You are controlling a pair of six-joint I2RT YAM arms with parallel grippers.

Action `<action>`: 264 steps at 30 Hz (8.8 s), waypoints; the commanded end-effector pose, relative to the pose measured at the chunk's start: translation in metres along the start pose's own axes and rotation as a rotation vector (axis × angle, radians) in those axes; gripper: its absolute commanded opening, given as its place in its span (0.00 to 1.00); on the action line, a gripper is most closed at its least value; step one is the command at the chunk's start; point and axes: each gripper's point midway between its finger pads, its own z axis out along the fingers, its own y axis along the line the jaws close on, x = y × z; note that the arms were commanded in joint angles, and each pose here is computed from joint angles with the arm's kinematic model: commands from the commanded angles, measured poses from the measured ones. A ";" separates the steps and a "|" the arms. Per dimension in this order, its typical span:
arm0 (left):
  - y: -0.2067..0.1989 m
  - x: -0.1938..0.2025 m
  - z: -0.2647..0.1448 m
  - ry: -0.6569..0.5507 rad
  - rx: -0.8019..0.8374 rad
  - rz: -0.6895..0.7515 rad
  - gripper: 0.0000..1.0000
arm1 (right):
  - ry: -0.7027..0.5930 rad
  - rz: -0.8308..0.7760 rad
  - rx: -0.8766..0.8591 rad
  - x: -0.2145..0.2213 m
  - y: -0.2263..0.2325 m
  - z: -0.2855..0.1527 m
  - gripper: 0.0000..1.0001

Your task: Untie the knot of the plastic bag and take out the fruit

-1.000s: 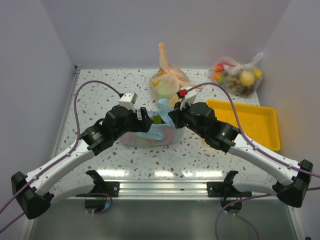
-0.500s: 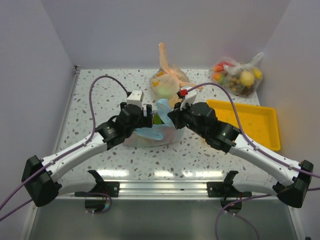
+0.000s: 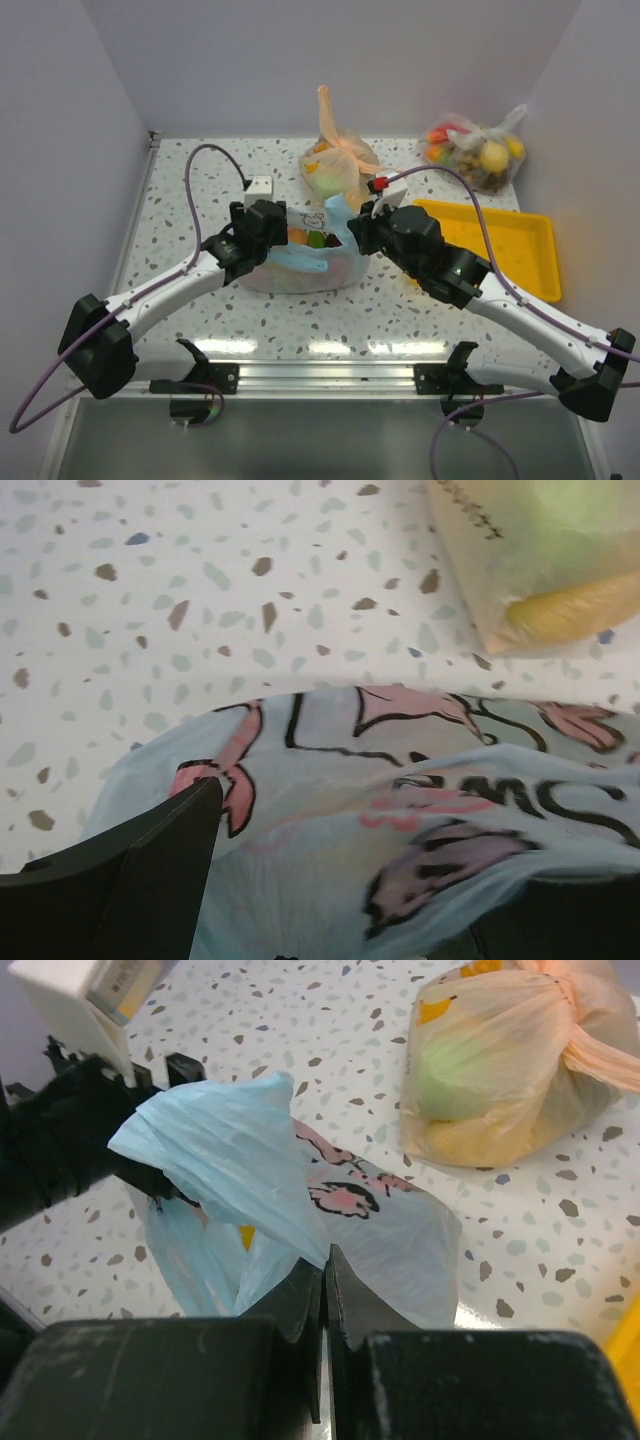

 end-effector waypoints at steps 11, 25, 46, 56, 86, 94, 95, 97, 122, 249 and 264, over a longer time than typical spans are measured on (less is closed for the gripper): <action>0.134 -0.006 -0.022 0.055 -0.349 0.057 0.72 | -0.006 0.165 0.357 -0.003 -0.109 0.010 0.00; 0.138 -0.029 -0.040 0.022 -0.179 0.039 0.27 | 0.183 0.203 0.522 0.058 -0.165 0.018 0.00; 0.057 -0.024 -0.062 0.233 0.242 -0.164 0.00 | 0.088 -0.082 0.047 -0.047 -0.085 -0.017 0.79; 0.059 -0.025 -0.067 0.259 0.233 -0.158 0.00 | 0.144 -0.343 -0.386 -0.036 0.039 0.006 0.80; 0.072 0.018 -0.057 0.272 0.173 -0.177 0.00 | 0.387 -0.573 -0.477 0.124 0.103 0.048 0.76; 0.074 0.026 -0.070 0.314 0.183 -0.167 0.00 | 0.337 -0.633 -0.390 0.076 0.082 0.088 0.98; 0.074 0.025 -0.071 0.315 0.183 -0.165 0.00 | 0.334 -0.631 -0.376 0.071 0.076 0.097 0.98; 0.075 0.025 -0.074 0.319 0.183 -0.157 0.00 | 0.337 -0.620 -0.394 0.070 0.074 0.103 0.99; 0.098 0.017 -0.015 0.193 -0.001 -0.310 0.11 | 0.706 -0.528 -0.698 0.246 0.106 0.023 0.15; -0.077 0.011 -0.143 0.222 0.720 -0.216 0.79 | 0.275 0.012 -0.035 0.024 -0.032 -0.027 0.97; 0.049 -0.080 -0.080 0.011 0.199 -0.149 0.98 | 0.375 -0.036 -0.320 0.051 0.079 0.028 0.95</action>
